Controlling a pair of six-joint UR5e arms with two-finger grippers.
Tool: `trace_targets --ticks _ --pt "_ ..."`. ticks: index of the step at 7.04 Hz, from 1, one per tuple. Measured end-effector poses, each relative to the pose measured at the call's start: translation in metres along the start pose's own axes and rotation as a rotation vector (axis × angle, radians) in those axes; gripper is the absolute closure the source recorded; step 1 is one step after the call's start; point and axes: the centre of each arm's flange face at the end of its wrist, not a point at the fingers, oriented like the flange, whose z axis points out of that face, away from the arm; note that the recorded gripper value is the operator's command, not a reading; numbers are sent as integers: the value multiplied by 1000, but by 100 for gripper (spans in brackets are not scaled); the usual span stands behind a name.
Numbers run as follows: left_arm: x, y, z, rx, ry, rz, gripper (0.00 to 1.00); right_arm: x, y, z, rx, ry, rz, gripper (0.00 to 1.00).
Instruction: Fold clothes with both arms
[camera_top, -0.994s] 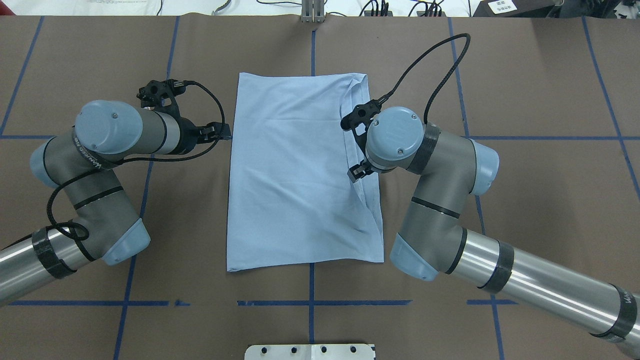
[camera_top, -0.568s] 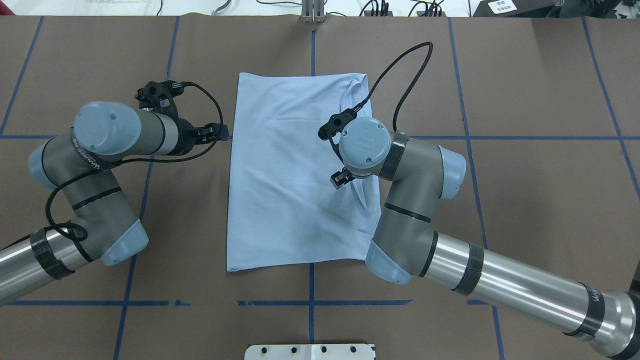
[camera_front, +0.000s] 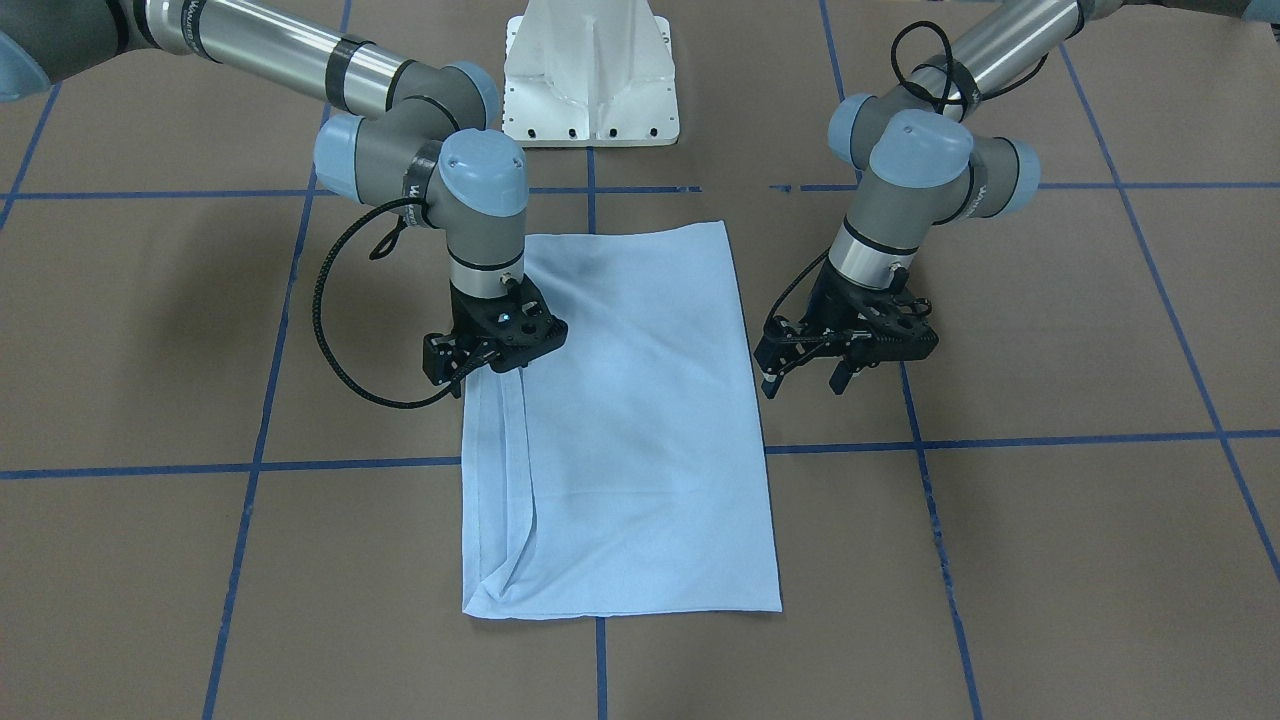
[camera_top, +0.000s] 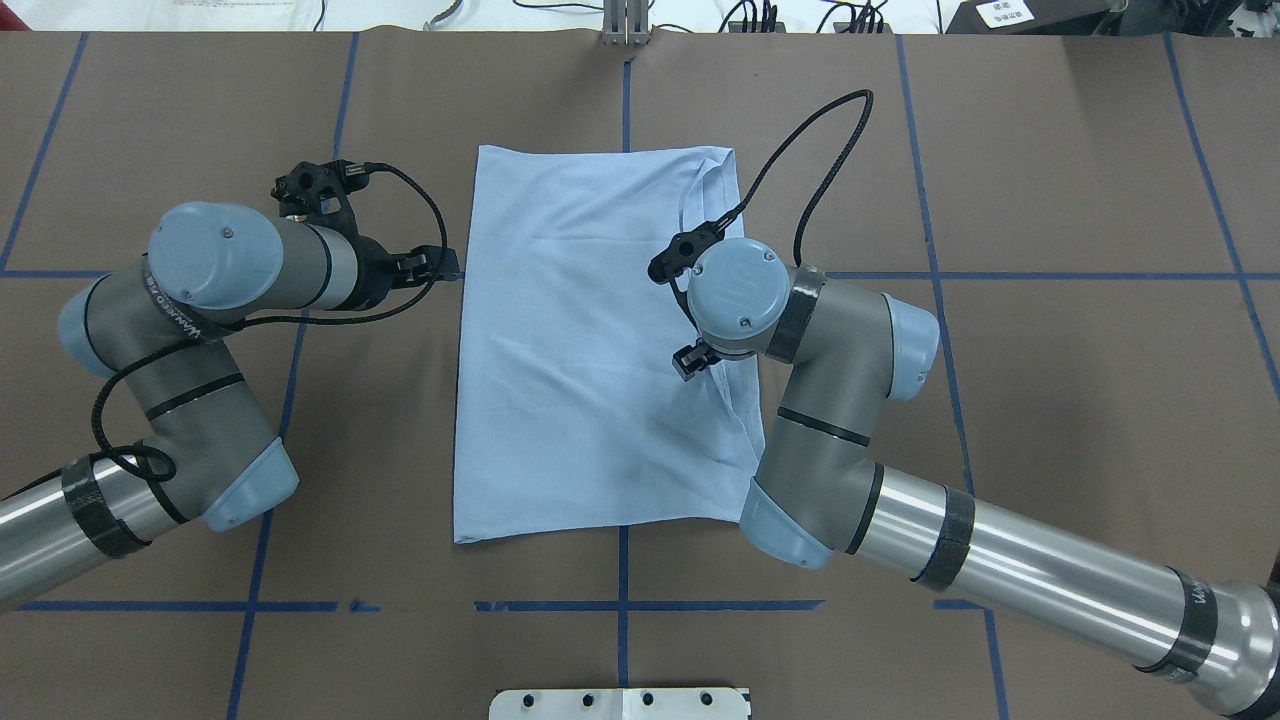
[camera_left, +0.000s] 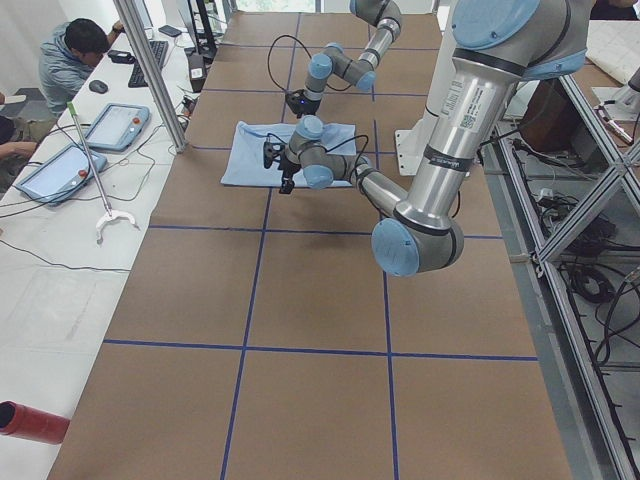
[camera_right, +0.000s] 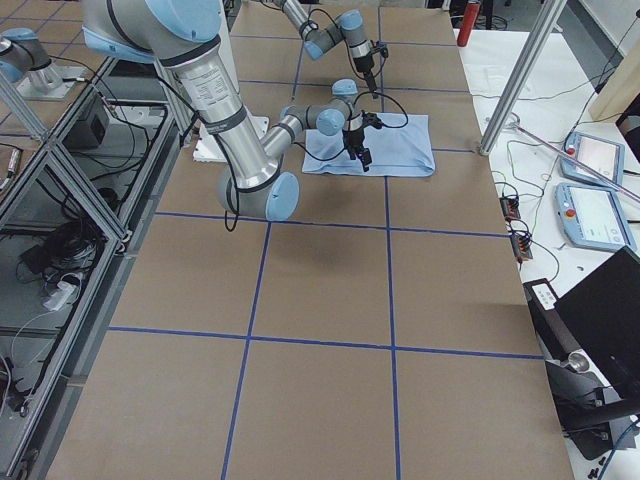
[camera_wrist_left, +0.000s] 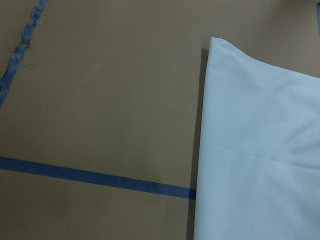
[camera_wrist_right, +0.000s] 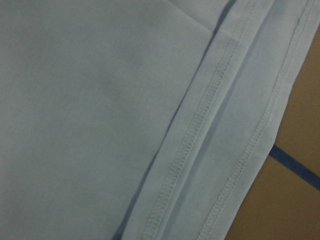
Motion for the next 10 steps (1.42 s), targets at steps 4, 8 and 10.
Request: trace_targets --ticks 4,8,10 --pt "3 0 0 1 3 -1 0 31 3 9 -8 23 17 0" --pt "6 0 -1 -3 9 -3 0 59 4 3 -7 9 46 0" --pt "5 8 -6 -91 23 -66 0 60 7 -30 10 -76 70 0"
